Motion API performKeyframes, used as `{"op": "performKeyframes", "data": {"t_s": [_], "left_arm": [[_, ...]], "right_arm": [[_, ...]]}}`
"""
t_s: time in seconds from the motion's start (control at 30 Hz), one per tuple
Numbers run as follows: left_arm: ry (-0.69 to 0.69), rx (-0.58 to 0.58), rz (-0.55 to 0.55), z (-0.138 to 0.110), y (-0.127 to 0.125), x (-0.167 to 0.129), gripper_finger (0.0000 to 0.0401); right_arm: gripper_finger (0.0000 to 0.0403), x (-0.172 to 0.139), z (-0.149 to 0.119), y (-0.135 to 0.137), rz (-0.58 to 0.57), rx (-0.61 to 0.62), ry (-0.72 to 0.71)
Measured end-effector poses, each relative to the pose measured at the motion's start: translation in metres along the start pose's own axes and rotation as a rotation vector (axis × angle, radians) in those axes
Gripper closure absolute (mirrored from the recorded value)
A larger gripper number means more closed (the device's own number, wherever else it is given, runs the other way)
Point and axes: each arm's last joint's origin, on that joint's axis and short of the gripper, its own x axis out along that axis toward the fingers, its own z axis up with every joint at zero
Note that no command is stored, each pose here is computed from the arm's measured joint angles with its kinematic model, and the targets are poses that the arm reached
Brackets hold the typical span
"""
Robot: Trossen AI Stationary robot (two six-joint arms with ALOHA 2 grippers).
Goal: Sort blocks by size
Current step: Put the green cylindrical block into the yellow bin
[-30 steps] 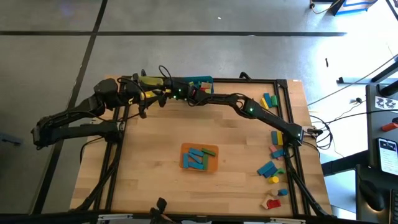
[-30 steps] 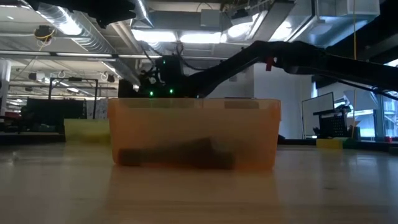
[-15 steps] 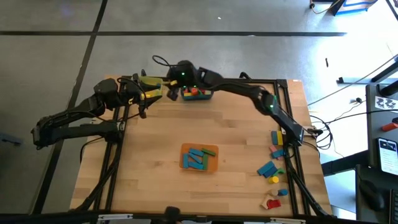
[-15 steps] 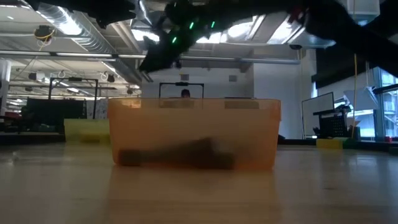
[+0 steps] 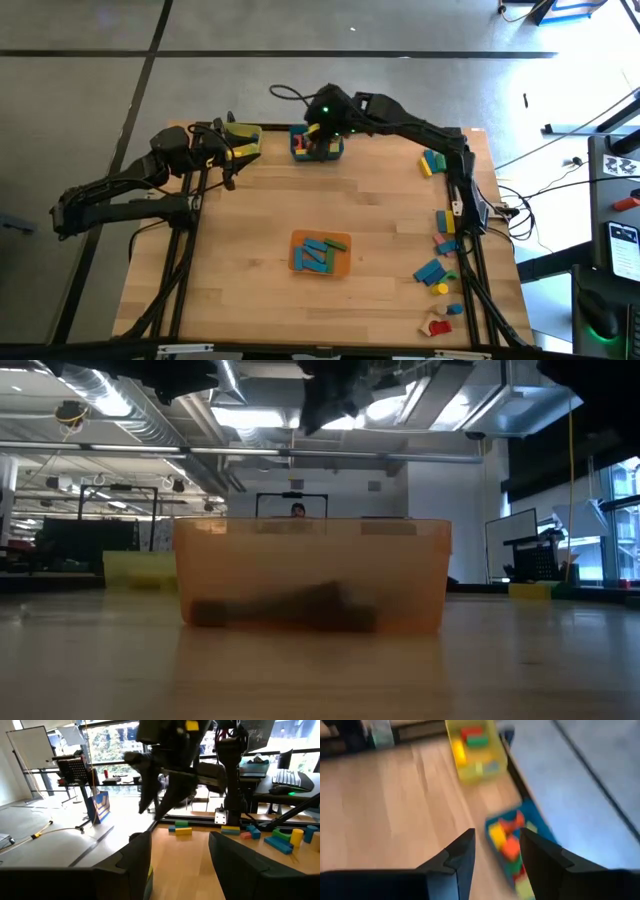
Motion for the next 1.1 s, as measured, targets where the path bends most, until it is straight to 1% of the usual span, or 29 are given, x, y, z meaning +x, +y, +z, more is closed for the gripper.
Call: {"op": "performKeyframes", "data": {"t_s": [0.1,0.17,0.3,0.43,0.5,0.6,0.8,0.97,1.1], "left_arm": [[0.001,0.0,0.0,0.0,0.0,0.0,0.0219],[0.006,-0.001,-0.001,-0.001,0.0,0.0,0.0219],[0.01,-0.002,-0.001,-0.001,0.0,0.0,0.0219],[0.015,-0.012,-0.002,-0.001,0.0,0.0,0.0219],[0.015,-0.013,-0.002,-0.001,0.0,0.0,0.0219],[0.015,-0.014,-0.002,-0.001,0.0,0.0,0.0219],[0.014,-0.014,-0.002,-0.001,0.0,-0.001,0.0219],[0.013,-0.014,-0.001,-0.001,0.0,-0.001,0.0219],[0.012,-0.014,-0.002,-0.001,0.0,-0.001,0.0219]], "right_arm": [[0.0251,-0.009,-0.011,0.004,-0.007,0.034,0.109],[0.0251,-0.014,-0.019,0.008,-0.044,0.045,0.19],[0.0251,-0.021,-0.033,0.02,-0.145,0.017,0.327],[0.0251,-0.029,-0.045,0.03,-0.261,-0.017,0.431],[0.0251,-0.029,-0.045,0.034,-0.273,-0.01,0.422],[0.0251,-0.032,-0.048,0.036,-0.23,0.005,0.425],[0.0251,-0.033,-0.064,0.034,-0.255,-0.005,0.5],[0.0251,-0.045,-0.085,0.021,-0.334,0.023,0.546],[0.0251,-0.061,-0.108,0.006,-0.407,0.083,0.572]]}}
